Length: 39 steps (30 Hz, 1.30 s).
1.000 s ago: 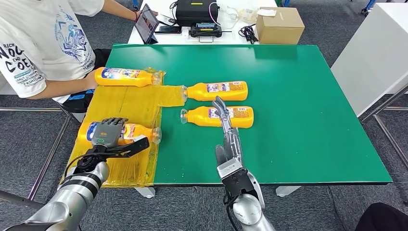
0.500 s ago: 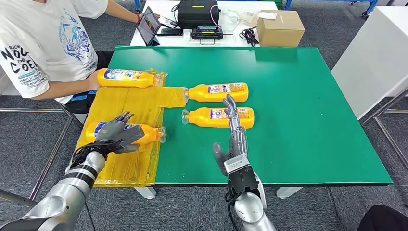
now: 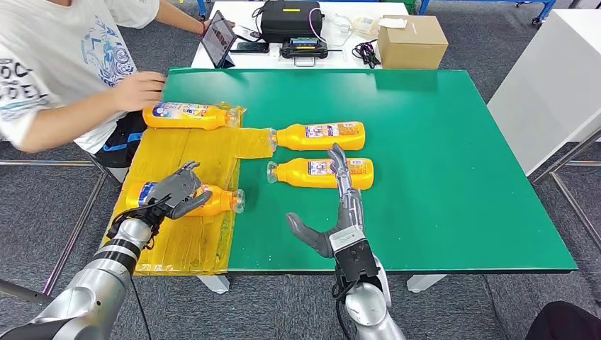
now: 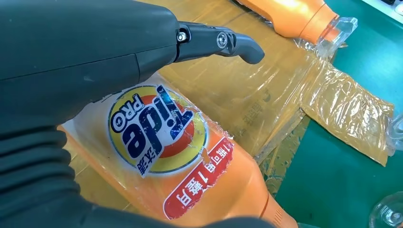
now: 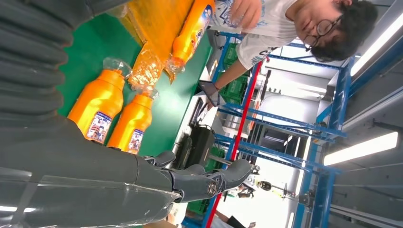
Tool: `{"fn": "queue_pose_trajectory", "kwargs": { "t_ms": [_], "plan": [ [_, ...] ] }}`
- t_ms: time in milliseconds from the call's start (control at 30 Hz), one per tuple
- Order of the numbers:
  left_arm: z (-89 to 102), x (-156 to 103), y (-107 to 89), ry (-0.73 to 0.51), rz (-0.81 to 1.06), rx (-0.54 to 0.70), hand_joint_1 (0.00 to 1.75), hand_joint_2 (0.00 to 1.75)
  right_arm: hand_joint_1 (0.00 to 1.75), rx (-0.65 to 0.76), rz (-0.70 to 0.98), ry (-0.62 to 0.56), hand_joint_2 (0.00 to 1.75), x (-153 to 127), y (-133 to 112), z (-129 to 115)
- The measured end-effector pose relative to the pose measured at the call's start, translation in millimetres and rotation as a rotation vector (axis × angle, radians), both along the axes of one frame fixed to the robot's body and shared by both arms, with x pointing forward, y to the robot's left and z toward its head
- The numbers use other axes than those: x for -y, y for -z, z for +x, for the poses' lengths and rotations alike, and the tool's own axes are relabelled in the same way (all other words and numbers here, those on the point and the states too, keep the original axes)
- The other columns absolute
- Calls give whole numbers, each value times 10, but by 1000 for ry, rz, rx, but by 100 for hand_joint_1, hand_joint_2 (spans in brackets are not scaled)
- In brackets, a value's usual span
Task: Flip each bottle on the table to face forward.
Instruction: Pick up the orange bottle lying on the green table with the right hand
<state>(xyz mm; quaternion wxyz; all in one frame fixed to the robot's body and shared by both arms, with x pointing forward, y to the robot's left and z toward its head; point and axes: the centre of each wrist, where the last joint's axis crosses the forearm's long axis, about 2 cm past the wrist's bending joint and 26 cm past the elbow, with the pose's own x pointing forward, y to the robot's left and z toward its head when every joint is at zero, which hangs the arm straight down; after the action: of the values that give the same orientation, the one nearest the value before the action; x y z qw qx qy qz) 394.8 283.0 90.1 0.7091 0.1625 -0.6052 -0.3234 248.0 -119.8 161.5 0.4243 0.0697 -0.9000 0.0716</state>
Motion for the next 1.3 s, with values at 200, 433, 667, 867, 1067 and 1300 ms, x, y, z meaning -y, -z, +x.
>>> {"fn": "queue_pose_trajectory", "kwargs": {
  "t_ms": [200, 433, 667, 867, 1067, 1300],
  "plan": [
    [1, -4, -1, -2, -24, -6, 0, 0, 0, -6, -2, 1, 44, 2, 17, 2],
    [-13, -138, 16, 25, -465, -100, 0, 0, 0, -17, 19, -7, 0, -14, 50, 29],
    [-208, -145, 129, -194, -580, 307, 0, 175, 0, -21, -8, 7, 0, -31, 106, 47],
    [-405, 52, -181, -603, -267, 867, 0, 175, 0, 12, -45, 38, 131, -66, 103, 24],
    [-713, 260, -555, -562, -304, 1081, 0, 175, 0, 4, -65, 69, 175, -59, 131, -5],
    [-1056, 406, -816, -569, -411, 1195, 0, 175, 0, -89, -283, 43, 175, 61, 254, -13]
  ]
}}
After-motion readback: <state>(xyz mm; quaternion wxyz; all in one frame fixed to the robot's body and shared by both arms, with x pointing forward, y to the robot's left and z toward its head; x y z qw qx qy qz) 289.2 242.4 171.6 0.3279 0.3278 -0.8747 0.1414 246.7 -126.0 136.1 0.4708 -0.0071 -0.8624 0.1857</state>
